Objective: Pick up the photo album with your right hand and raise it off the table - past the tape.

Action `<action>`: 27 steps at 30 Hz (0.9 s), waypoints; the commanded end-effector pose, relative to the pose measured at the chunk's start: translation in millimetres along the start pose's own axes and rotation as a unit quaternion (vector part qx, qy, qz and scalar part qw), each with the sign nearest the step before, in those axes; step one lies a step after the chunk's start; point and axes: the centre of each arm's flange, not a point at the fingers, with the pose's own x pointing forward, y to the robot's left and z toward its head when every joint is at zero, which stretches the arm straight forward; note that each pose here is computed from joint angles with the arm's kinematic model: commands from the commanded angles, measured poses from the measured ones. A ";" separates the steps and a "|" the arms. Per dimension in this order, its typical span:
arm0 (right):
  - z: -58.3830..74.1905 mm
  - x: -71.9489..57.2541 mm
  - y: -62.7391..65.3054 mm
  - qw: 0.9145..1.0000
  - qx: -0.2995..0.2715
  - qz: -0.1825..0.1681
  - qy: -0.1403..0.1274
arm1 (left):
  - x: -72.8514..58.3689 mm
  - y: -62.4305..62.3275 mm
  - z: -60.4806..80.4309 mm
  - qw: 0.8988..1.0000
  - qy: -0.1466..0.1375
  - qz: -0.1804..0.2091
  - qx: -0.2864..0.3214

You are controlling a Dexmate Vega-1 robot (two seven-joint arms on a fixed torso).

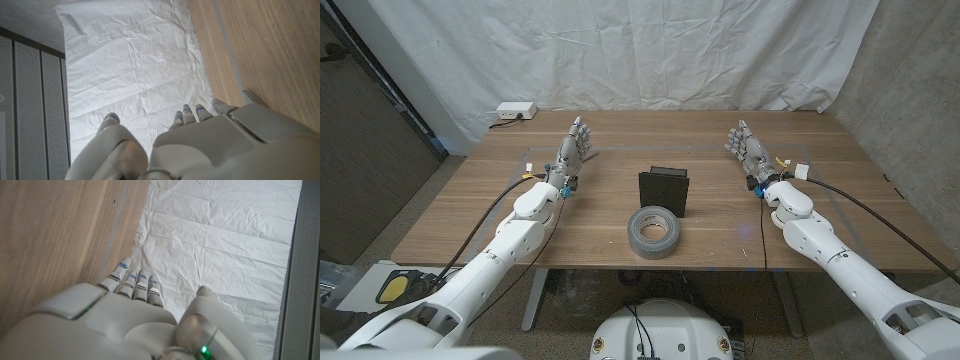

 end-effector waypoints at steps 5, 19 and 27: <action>0.1 -9.0 14.7 1.000 -0.001 0.001 -0.001 | -5.0 -4.7 2.3 1.000 0.013 -0.022 0.016; 19.8 -17.5 14.9 1.000 -0.022 -0.003 -0.020 | 1.9 -3.0 8.0 0.999 0.013 -0.030 0.021; 26.2 -19.0 16.4 0.999 -0.025 0.005 -0.026 | 3.5 -7.0 5.2 0.999 0.005 -0.029 0.014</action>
